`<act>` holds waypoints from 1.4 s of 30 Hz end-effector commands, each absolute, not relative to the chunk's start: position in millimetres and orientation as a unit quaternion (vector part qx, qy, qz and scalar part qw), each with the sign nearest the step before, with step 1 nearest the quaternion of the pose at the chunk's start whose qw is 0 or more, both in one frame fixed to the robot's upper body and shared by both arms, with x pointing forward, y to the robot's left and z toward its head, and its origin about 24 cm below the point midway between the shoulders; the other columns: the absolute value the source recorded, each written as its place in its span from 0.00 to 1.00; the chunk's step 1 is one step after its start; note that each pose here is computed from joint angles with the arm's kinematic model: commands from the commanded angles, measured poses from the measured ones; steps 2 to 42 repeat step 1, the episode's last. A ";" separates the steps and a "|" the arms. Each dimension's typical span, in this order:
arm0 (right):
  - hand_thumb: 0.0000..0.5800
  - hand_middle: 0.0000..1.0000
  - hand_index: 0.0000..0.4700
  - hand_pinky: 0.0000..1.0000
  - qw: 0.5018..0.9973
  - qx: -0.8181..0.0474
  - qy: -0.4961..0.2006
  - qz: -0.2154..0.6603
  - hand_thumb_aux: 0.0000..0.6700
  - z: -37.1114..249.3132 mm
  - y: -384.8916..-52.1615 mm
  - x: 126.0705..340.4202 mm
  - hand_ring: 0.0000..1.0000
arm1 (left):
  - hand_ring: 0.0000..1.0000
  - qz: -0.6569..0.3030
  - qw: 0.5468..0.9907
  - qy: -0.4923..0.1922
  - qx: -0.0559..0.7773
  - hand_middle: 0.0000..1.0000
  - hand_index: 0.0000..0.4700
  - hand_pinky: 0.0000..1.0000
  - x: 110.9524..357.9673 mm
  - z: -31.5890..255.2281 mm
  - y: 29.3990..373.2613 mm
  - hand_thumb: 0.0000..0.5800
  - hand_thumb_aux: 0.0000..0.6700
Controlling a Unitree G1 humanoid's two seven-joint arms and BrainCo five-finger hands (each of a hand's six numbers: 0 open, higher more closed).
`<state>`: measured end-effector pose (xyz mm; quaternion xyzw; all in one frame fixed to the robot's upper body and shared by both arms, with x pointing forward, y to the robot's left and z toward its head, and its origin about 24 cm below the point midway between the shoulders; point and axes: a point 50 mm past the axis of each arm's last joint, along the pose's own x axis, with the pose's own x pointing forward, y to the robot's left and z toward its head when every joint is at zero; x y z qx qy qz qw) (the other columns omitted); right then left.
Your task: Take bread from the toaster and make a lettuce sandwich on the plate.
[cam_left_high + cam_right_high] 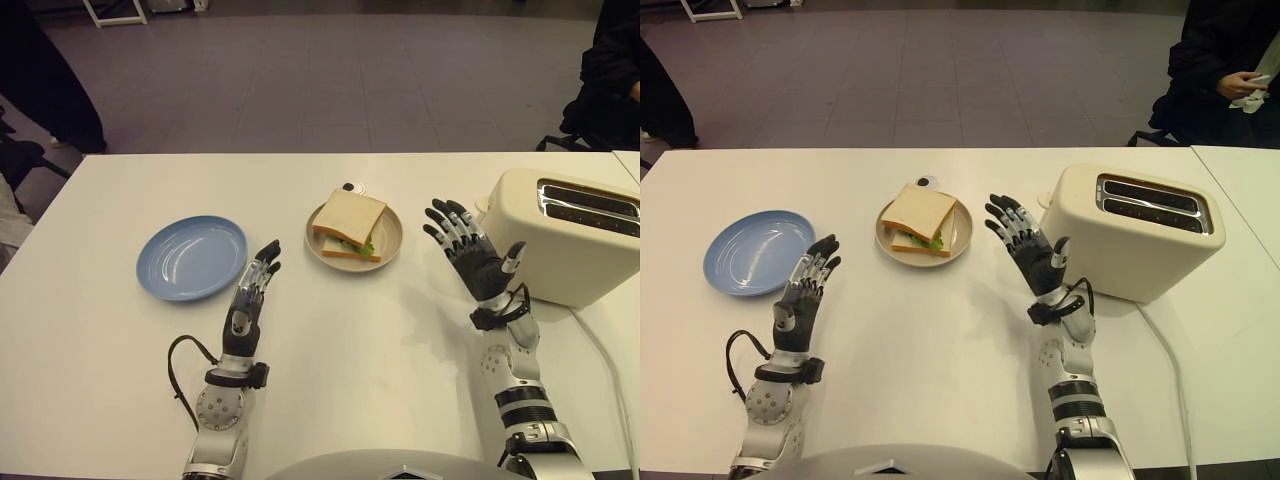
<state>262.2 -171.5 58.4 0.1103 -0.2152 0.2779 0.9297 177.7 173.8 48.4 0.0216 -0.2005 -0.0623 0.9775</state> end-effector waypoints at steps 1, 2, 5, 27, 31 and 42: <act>0.00 0.00 0.00 0.00 0.927 0.117 -0.222 0.278 0.00 60.2 -173.5 260.2 0.00 | 0.00 -0.054 0.978 -0.201 0.016 0.00 0.00 0.00 177.6 47.2 177.5 0.00 0.00; 0.00 0.00 0.00 0.00 0.927 0.117 -0.222 0.278 0.00 60.2 -173.5 260.2 0.00 | 0.00 -0.054 0.978 -0.201 0.016 0.00 0.00 0.00 177.6 47.2 177.5 0.00 0.00; 0.00 0.00 0.00 0.00 0.927 0.117 -0.222 0.278 0.00 60.2 -173.5 260.2 0.00 | 0.00 -0.054 0.978 -0.201 0.016 0.00 0.00 0.00 177.6 47.2 177.5 0.00 0.00; 0.00 0.00 0.00 0.00 0.927 0.117 -0.222 0.278 0.00 60.2 -173.5 260.2 0.00 | 0.00 -0.054 0.978 -0.201 0.016 0.00 0.00 0.00 177.6 47.2 177.5 0.00 0.00; 0.00 0.00 0.00 0.00 0.927 0.117 -0.222 0.278 0.00 60.2 -173.5 260.2 0.00 | 0.00 -0.054 0.978 -0.201 0.016 0.00 0.00 0.00 177.6 47.2 177.5 0.00 0.00; 0.00 0.00 0.00 0.00 0.927 0.117 -0.222 0.278 0.00 60.2 -173.5 260.2 0.00 | 0.00 -0.054 0.978 -0.201 0.016 0.00 0.00 0.00 177.6 47.2 177.5 0.00 0.00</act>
